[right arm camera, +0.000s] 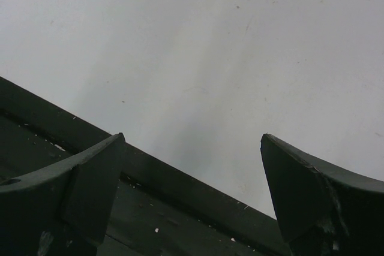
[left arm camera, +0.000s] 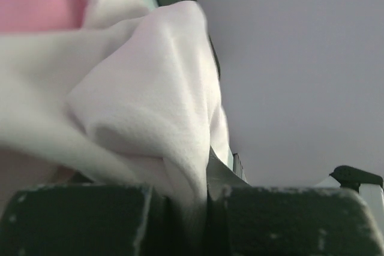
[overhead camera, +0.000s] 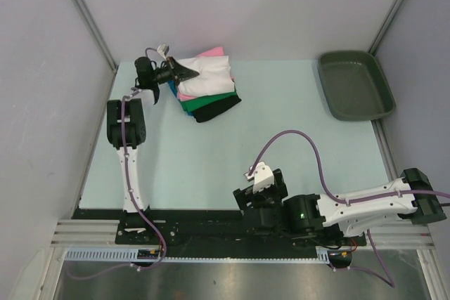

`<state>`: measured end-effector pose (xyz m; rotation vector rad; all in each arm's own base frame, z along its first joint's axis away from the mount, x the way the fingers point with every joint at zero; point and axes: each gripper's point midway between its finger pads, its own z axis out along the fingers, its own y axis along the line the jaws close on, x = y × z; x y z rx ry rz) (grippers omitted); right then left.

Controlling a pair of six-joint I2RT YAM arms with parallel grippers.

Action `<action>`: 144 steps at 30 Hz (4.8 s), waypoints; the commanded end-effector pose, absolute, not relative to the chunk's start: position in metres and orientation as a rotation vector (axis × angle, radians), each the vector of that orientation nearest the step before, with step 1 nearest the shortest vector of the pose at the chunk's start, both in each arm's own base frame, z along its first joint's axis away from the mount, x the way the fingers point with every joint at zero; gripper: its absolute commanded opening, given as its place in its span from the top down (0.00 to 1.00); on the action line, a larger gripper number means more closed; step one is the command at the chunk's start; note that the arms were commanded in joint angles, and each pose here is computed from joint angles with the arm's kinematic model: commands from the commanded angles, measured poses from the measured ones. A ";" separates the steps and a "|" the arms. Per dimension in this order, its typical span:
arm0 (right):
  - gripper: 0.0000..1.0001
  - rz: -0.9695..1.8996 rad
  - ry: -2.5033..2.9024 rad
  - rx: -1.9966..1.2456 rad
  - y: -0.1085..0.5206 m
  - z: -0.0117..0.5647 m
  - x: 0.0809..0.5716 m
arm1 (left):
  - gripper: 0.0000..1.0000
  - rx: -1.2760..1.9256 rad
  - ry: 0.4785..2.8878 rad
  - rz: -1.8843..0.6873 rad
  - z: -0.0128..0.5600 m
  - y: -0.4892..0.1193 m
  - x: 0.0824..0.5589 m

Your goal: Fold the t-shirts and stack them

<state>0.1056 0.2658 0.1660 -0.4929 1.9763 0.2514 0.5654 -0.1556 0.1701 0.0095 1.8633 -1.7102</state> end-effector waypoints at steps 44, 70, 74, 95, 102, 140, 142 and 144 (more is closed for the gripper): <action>0.00 1.230 1.793 -0.199 0.377 0.324 0.447 | 0.00 -0.468 2.018 -1.049 0.217 -0.093 0.346; 0.00 1.390 1.833 -0.078 0.427 0.208 0.588 | 0.00 -0.312 2.023 -1.046 0.213 -0.107 0.313; 0.00 1.403 1.788 -0.042 0.427 0.188 0.604 | 0.00 -0.295 2.014 -1.036 0.214 -0.107 0.315; 0.00 1.216 1.446 -0.098 0.409 0.283 0.623 | 0.00 -0.251 2.008 -1.019 0.214 -0.111 0.312; 0.00 1.170 1.393 -0.198 0.389 0.378 0.569 | 0.00 -0.250 1.971 -0.892 0.241 -0.098 0.302; 0.00 -0.251 1.884 0.450 0.038 0.247 0.266 | 0.00 -0.332 1.817 -0.339 0.268 -0.023 0.251; 0.00 -0.223 1.872 0.459 0.037 0.250 0.260 | 0.00 -0.386 1.824 -0.310 0.261 -0.016 0.251; 0.00 -0.216 1.879 0.455 0.037 0.249 0.256 | 0.00 -0.392 1.828 -0.293 0.259 -0.014 0.253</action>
